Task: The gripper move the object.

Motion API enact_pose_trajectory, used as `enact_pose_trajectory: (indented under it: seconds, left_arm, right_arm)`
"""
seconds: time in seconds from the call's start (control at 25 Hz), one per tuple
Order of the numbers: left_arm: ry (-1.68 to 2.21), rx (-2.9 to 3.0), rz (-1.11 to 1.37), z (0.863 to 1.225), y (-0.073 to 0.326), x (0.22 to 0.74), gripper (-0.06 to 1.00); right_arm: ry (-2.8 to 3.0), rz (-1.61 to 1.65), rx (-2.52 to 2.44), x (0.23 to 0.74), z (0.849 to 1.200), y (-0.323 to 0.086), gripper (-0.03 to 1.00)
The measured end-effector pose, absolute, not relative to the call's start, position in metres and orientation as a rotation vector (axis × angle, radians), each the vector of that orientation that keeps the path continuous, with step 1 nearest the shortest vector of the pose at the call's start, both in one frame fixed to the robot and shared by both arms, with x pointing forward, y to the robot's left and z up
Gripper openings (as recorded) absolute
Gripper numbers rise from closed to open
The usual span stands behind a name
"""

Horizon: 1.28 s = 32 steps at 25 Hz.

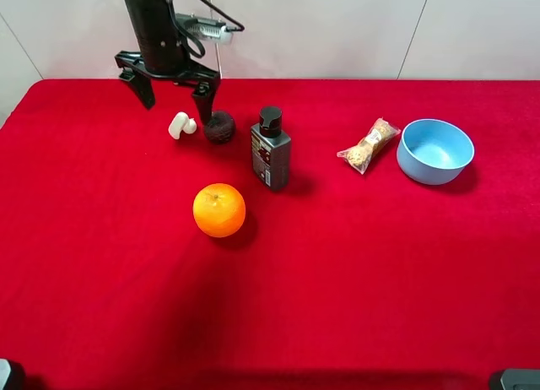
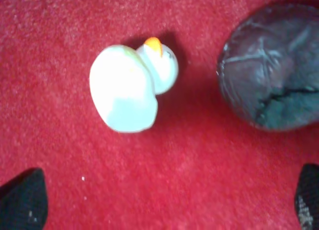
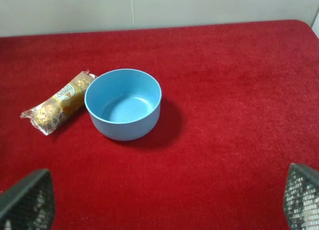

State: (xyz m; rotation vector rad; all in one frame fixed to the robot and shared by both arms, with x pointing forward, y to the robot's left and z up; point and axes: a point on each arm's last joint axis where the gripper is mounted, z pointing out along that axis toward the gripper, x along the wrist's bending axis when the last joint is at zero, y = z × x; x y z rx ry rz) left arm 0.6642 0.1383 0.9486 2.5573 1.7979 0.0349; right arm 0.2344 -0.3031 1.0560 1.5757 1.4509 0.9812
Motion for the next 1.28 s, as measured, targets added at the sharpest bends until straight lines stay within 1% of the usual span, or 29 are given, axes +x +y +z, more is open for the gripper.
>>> enact_pose_trajectory:
  seconds: [0.36, 1.04, 1.28]
  left_arm:
    - [1.791, 2.538, 0.037, 0.984, 0.141, 0.654, 0.99]
    - [1.659, 2.352, 0.245, 1.097, 0.155, 0.618, 0.99]
    - [1.634, 2.315, 0.28, 1.124, 0.165, 0.592, 0.99]
  right_arm:
    - [1.451, 0.981, 1.576, 0.234, 1.056, -0.303, 0.69]
    - [1.451, 0.981, 1.576, 0.234, 1.056, -0.303, 0.69]
    - [1.451, 0.981, 1.576, 0.234, 1.056, -0.303, 0.69]
